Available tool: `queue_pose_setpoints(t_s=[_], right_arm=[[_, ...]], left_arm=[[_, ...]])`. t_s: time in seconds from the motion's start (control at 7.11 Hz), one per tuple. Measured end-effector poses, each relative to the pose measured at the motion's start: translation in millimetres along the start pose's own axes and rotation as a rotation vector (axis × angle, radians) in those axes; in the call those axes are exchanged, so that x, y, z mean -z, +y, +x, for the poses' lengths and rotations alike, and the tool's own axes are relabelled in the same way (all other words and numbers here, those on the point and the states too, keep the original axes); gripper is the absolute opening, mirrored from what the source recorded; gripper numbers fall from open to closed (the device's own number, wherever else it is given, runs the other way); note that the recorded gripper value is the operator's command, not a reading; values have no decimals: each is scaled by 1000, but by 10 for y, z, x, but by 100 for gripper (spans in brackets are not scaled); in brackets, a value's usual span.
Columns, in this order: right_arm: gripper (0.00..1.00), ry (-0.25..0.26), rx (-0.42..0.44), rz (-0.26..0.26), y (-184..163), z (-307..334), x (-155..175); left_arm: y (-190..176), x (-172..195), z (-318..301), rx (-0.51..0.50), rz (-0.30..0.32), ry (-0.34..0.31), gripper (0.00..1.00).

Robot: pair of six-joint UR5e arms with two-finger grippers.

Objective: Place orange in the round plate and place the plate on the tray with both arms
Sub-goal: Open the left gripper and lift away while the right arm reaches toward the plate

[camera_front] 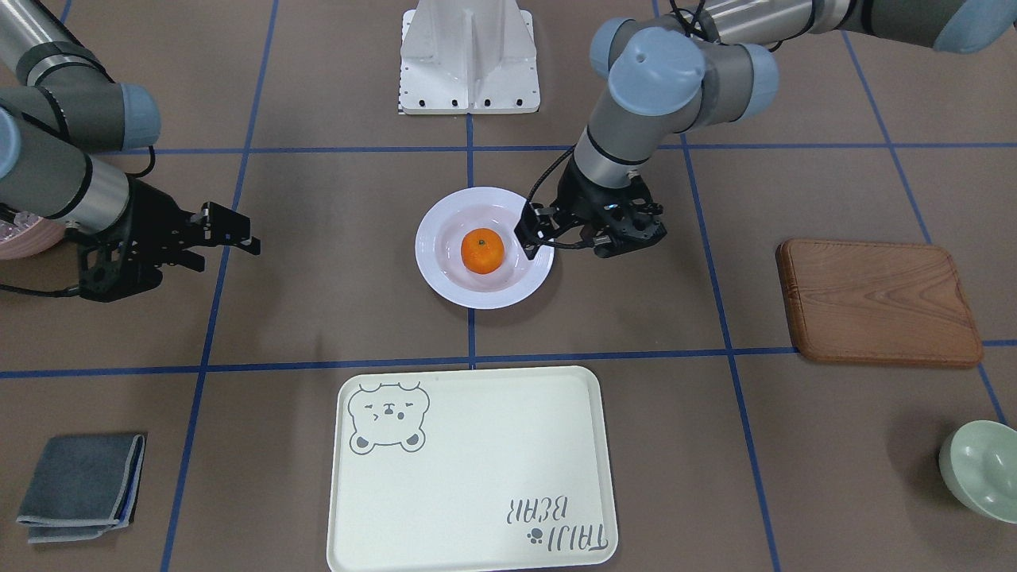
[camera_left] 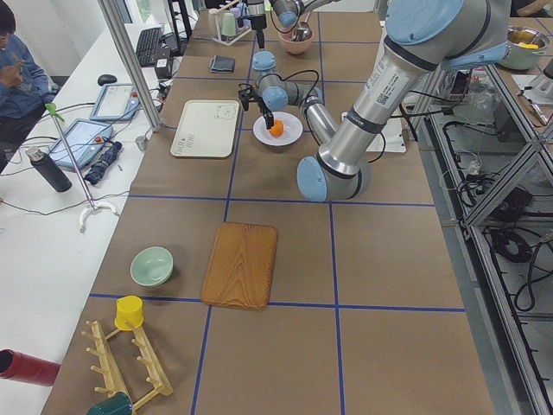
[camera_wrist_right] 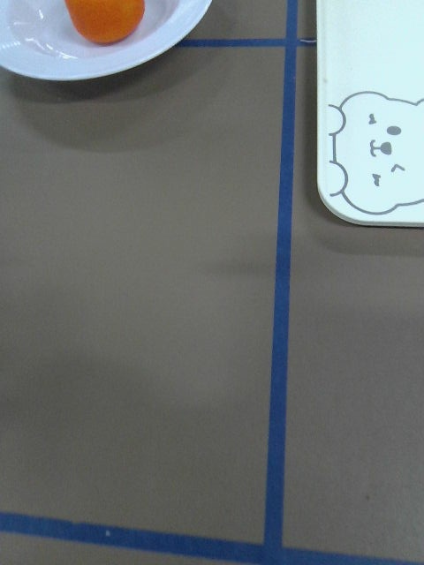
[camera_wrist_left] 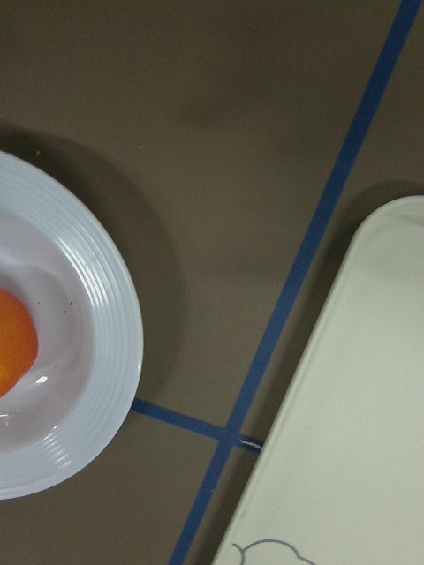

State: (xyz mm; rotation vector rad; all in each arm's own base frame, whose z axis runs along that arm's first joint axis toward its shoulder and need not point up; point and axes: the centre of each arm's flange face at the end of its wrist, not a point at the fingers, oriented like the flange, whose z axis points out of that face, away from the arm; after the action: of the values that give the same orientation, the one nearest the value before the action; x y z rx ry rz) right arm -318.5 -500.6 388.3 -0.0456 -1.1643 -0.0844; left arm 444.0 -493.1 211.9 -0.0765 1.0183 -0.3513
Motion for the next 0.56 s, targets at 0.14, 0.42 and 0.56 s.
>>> queue_pose_setpoints(t_s=[0.14, 0.42, 0.56], right_arm=[[100, -42, -26, 21, 108, -103, -262], [100, -163, -109, 116, 352, -394, -866], [100, -241, -170, 183, 509, -601, -1125]], left_arm=[[-150, 134, -217, -35, 23, -2, 98], [-405, 250, -532, -77, 56, -24, 98], [-472, 278, -598, -82, 62, -29, 98]])
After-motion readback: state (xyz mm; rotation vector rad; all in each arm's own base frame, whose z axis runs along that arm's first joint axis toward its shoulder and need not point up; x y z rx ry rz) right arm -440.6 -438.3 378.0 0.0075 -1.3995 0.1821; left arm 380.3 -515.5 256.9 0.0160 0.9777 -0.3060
